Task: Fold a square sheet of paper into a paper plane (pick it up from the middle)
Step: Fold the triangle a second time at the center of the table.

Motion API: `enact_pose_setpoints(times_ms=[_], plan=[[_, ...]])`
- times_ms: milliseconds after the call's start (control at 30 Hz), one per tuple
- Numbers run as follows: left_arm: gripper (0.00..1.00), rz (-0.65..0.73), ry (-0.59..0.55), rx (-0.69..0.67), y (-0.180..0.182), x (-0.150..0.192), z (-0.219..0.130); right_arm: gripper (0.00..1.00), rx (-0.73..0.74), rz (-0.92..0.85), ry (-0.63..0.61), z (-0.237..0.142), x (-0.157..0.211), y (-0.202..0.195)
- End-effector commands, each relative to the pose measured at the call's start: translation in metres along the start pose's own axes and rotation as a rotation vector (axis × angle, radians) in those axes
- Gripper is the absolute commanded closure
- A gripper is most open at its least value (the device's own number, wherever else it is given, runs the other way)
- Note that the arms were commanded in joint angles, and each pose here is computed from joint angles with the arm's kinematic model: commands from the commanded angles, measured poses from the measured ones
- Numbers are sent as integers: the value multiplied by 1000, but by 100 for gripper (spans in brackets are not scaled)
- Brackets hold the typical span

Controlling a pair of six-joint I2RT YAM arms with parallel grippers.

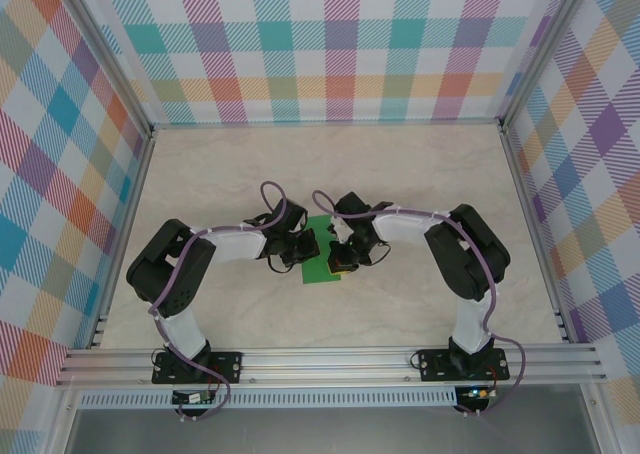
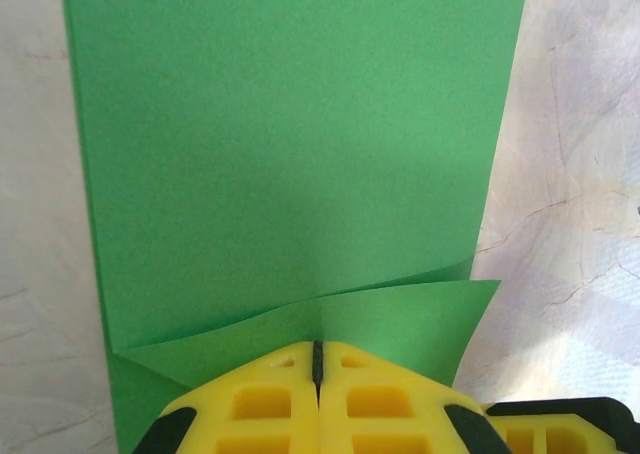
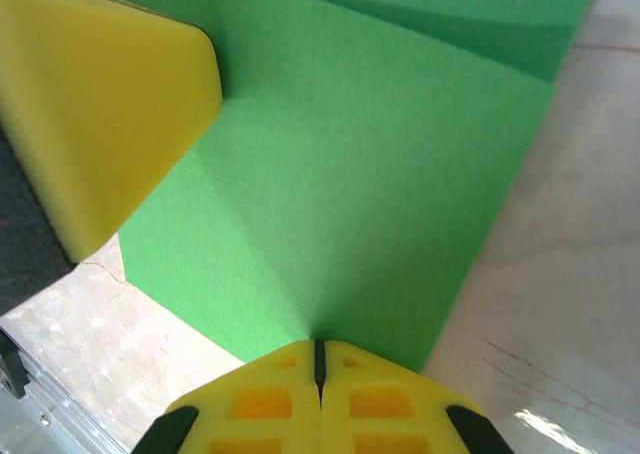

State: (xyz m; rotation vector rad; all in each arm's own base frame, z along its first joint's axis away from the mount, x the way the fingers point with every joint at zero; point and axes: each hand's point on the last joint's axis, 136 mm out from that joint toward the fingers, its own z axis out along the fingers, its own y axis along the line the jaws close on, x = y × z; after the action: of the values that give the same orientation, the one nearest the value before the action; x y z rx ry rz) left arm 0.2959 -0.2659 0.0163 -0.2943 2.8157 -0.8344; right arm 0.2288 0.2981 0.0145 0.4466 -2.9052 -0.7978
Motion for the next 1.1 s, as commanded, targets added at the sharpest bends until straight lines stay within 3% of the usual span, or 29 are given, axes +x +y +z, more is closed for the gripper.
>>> enact_pose_setpoints(times_ms=[0, 300, 567, 800, 1067], plan=[[100, -74, 56, -301, 80, 27, 11, 98, 78, 19, 80, 3, 29, -22], [100, -76, 55, -303, 81, 28, 10, 98, 94, 25, 99, 0, 58, -38], [100, -72, 59, -263, 73, 27, 12, 98, -20, -62, -88, -33, 14, 7], [100, -75, 57, -254, 70, 26, 12, 98, -39, -51, -93, -20, -9, 14], [100, -67, 54, -219, 61, 23, 12, 99, 13, -26, -35, -3, 2, -6]])
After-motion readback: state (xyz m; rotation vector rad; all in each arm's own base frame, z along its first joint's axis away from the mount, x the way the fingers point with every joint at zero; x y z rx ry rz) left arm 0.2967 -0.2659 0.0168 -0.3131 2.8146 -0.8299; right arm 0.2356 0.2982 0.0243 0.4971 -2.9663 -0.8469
